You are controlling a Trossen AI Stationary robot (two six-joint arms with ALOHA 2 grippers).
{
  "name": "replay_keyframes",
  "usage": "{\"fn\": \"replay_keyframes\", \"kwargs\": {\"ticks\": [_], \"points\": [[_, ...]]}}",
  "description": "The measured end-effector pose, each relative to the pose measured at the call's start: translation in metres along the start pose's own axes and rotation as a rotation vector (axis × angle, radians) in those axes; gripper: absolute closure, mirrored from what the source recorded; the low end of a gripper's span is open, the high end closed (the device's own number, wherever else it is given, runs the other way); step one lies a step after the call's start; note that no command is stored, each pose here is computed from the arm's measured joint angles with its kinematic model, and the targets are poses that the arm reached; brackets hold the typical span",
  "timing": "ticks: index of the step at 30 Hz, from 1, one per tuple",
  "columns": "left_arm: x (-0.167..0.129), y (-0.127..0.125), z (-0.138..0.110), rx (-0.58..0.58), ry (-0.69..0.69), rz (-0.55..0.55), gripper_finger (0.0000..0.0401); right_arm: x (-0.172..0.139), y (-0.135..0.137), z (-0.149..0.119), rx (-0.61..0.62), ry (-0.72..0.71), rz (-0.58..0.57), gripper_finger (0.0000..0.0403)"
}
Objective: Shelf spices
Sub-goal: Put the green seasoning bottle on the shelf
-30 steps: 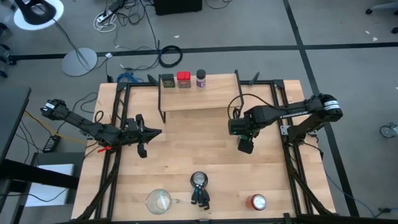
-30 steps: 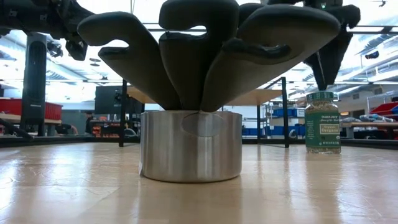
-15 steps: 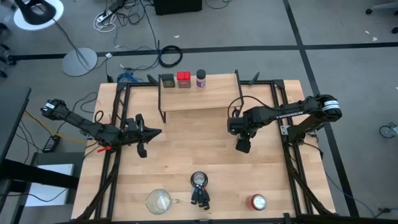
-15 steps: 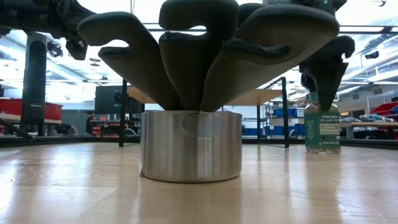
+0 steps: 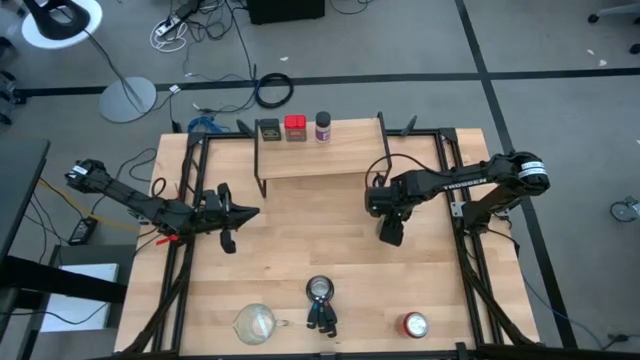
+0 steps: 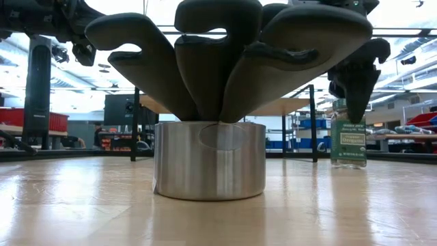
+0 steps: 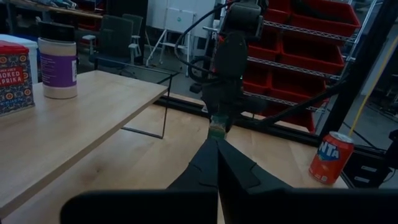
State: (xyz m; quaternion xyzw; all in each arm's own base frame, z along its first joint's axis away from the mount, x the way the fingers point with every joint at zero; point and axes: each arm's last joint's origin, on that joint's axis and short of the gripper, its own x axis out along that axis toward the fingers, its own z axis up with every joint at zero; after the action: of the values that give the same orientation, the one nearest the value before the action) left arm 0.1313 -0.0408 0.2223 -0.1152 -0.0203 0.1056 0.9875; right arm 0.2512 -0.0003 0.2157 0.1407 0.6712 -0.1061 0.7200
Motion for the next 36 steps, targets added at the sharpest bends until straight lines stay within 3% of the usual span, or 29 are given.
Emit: {"fn": "replay_keyframes", "kwargs": {"ticks": [11,25,36], "points": [[0.0,0.0,0.0,0.0,0.0,0.0,0.04,-0.056,0.011,0.021,-0.062,-0.129,0.044,0.0206],[0.0,0.0,0.0,-0.002,-0.004,0.0,0.04,-0.178,-0.013,0.044,-0.118,-0.44,-0.158,0.0206],[0.0,0.0,0.001,-0.005,-0.007,-0.001,0.04,-0.192,-0.061,0.111,-0.175,-0.284,-0.274,0.0206]]}}
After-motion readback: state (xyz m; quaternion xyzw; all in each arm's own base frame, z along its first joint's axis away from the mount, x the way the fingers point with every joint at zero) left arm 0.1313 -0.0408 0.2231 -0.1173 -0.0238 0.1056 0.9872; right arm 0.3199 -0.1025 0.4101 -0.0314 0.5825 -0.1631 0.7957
